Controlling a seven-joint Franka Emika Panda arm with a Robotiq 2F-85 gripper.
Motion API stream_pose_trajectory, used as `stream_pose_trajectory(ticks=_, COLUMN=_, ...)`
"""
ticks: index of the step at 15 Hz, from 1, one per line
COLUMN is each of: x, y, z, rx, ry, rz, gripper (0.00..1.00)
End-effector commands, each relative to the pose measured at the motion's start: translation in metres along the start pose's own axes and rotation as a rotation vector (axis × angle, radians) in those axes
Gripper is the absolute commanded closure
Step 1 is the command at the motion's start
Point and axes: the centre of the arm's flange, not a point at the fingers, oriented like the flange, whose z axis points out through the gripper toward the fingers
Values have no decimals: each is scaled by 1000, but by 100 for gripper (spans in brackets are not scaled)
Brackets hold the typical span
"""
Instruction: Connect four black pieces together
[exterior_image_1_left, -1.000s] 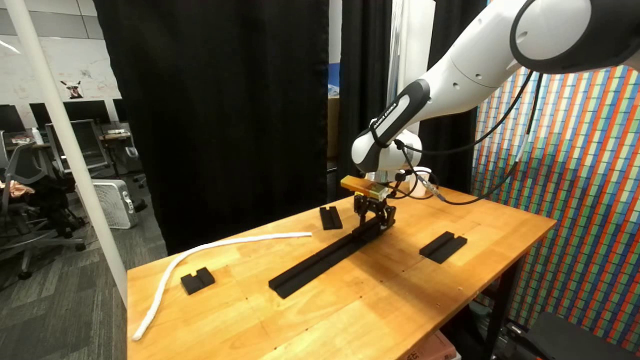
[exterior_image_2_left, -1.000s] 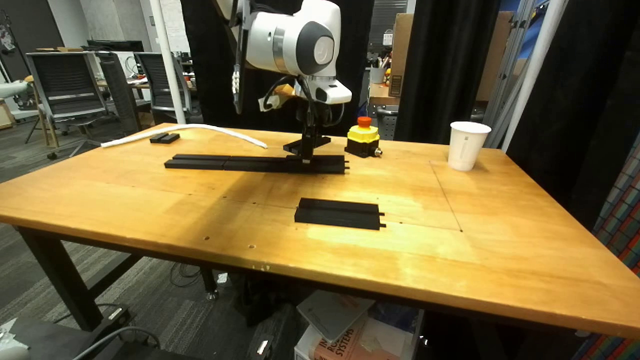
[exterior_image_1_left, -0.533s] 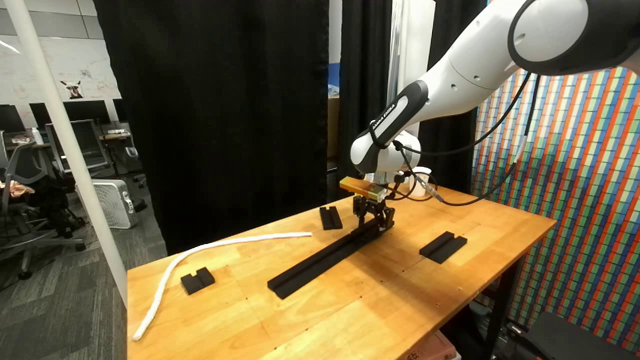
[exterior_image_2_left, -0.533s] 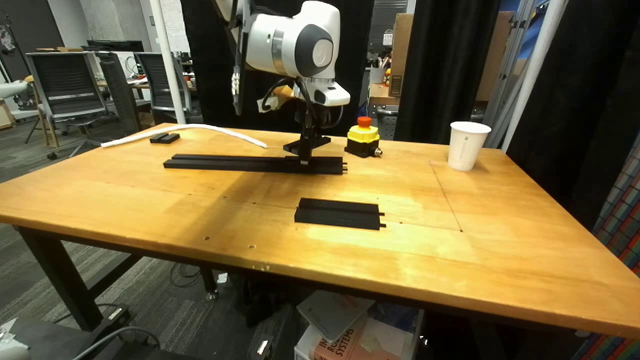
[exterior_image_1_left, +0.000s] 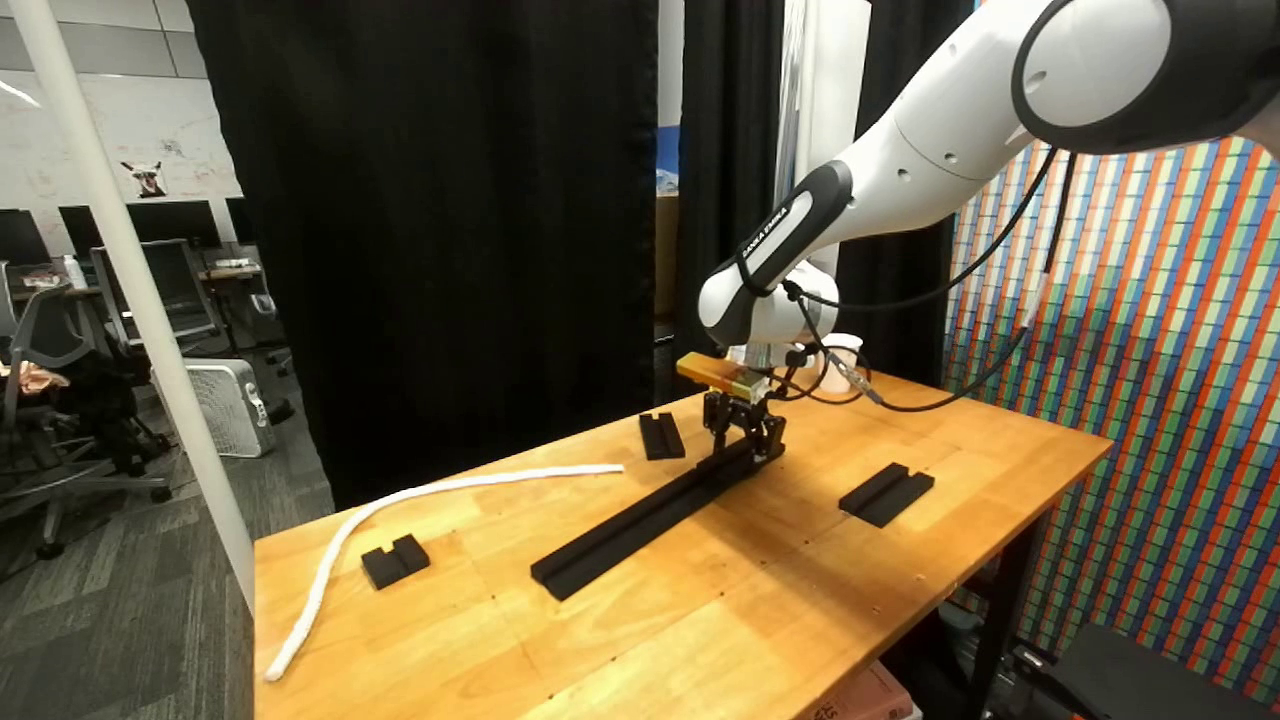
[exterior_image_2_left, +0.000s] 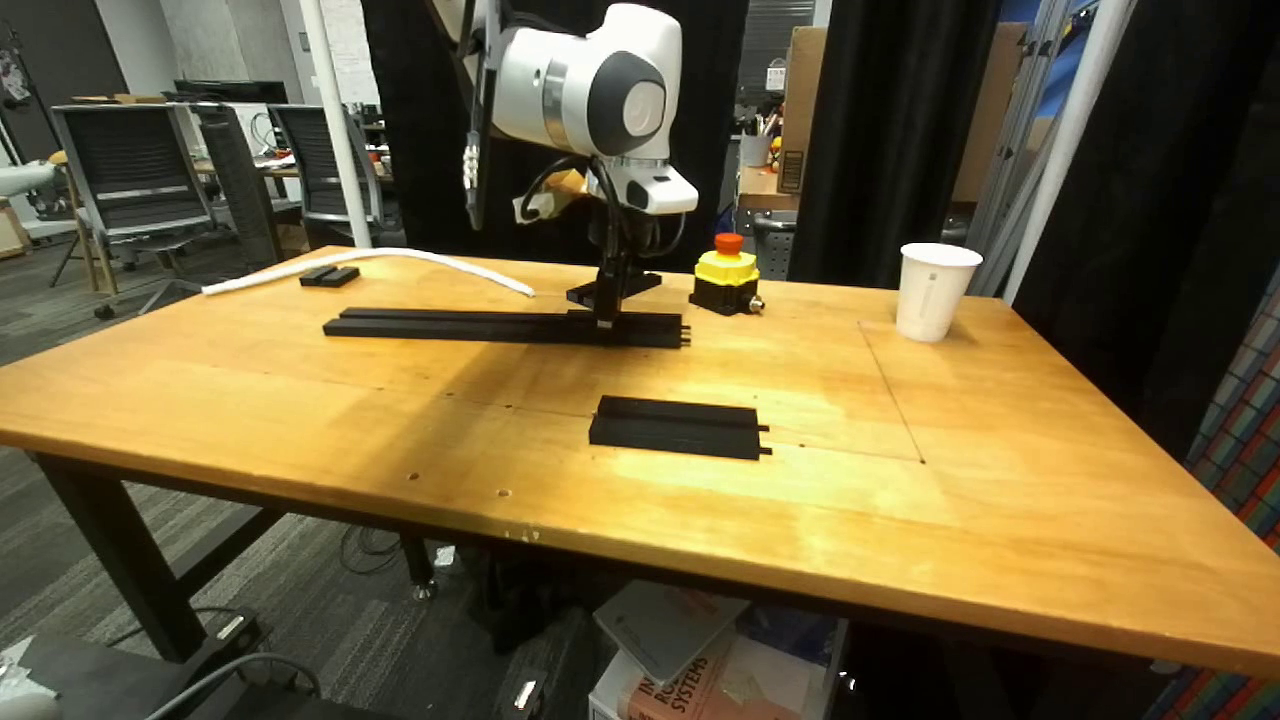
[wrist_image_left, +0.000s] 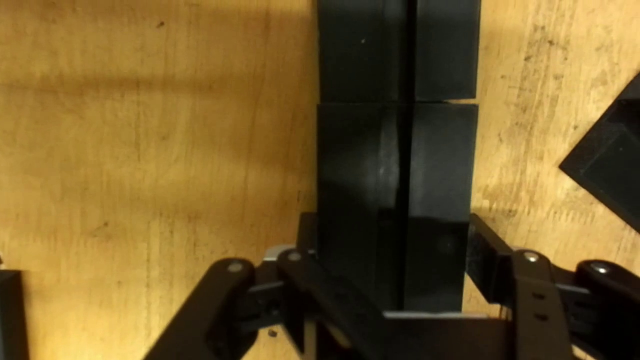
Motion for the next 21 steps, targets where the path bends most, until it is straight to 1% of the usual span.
stream_pose_trajectory(ticks=1, x=1, y=-15, z=-5, rx=29, ry=-27, rz=-5, gripper=55)
stream_pose_trajectory(ticks=5, x=-1, y=-20, z=-3, rx=39, ry=-47, rz=-15, gripper=55)
stream_pose_trajectory(ticks=10, x=-2, y=-16, z=2, rx=28, ry=-67, rz=-24, gripper=55)
stream_pose_trajectory(ticks=21, x=-1, y=-11, z=0, rx=9, ry=-59, rz=-20, gripper=55)
